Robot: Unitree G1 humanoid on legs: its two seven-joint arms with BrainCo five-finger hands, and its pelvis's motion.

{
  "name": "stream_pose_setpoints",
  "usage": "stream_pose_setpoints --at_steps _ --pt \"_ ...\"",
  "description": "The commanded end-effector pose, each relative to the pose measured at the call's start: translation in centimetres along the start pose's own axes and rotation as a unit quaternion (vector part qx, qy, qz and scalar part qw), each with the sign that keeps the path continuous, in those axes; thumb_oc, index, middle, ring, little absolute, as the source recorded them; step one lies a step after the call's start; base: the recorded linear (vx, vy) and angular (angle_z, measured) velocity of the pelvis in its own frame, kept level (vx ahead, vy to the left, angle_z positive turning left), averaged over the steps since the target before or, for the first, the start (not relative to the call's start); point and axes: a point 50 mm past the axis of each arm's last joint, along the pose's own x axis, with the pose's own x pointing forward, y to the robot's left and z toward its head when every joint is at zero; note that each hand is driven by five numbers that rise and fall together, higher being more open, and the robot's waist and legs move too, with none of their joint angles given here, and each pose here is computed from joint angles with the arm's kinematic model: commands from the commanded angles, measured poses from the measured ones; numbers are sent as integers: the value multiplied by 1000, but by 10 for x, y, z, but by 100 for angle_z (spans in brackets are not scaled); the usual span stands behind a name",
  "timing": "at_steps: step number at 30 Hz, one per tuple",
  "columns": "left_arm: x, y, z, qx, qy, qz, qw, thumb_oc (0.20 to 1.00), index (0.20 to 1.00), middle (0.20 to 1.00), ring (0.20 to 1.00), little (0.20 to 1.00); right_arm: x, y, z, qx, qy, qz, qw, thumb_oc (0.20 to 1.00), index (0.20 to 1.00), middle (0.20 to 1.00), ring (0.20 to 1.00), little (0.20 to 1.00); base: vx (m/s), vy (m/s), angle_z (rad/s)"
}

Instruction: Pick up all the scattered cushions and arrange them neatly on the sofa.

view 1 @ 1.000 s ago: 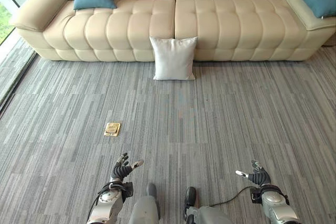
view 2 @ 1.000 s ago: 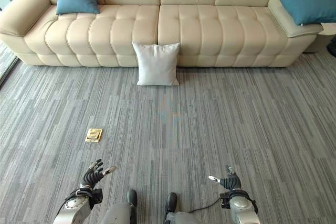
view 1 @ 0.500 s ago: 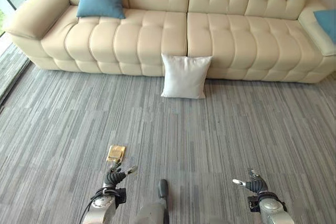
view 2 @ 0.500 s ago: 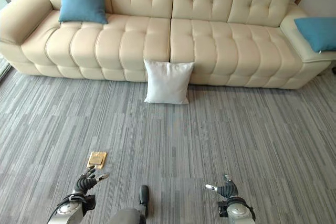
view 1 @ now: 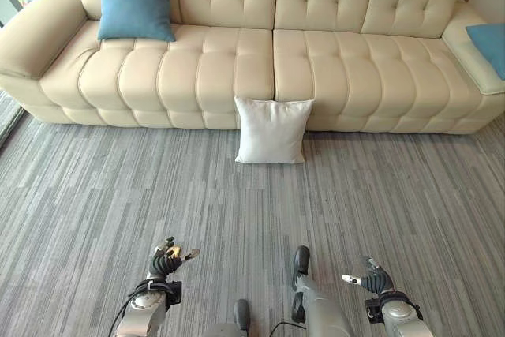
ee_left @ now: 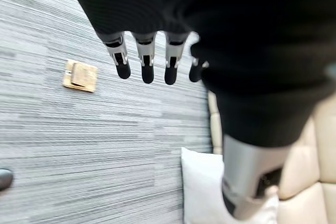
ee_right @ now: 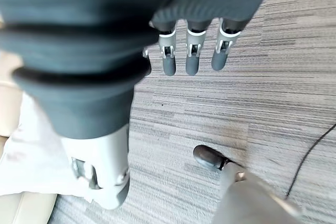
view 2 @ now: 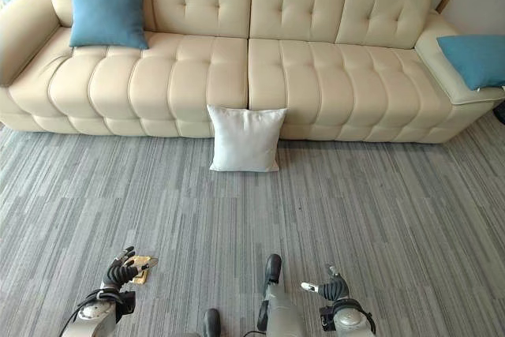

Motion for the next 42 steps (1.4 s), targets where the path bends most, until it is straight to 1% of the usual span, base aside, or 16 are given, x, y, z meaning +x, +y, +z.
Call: stream_pose_setpoints --at_steps 1,9,15,19,24,31,35,42 --pt "5 -9 30 -14 -67 -8 998 1000 1000 1000 1000 1000 8 -30 28 -6 -52 -38 998 1000 1000 1000 1000 1000 339 -241 38" --pt "1 -13 19 -23 -46 -14 999 1000 1000 1000 1000 1000 8 -39 52 33 -101 -42 993 1000 1000 1000 1000 1000 254 -72 -6" --pt "-3 -17 15 -22 -43 -21 999 1000 1000 1000 1000 1000 6 -43 64 12 -127 -52 990 1000 1000 1000 1000 1000 317 85 -23" --pt "-2 -18 19 -14 -50 -21 998 1000 1000 1000 1000 1000 6 -42 61 2 -119 -56 991 1000 1000 1000 1000 1000 323 176 9" --pt "-3 -15 12 6 -41 -27 999 1000 1000 1000 1000 1000 5 -35 54 4 -110 -42 993 1000 1000 1000 1000 1000 336 255 -7" --pt "-3 1 14 36 -40 -14 998 1000 1000 1000 1000 1000 5 -20 46 -5 -93 -20 995 1000 1000 1000 1000 1000 247 269 14" --pt "-1 0 21 31 -52 -17 998 1000 1000 1000 1000 1000 5 -19 52 2 -103 -17 995 1000 1000 1000 1000 1000 256 80 15" --pt "3 -3 35 34 -76 -21 996 1000 1000 1000 1000 1000 6 -23 52 -1 -97 -28 995 1000 1000 1000 1000 1000 241 -87 -1"
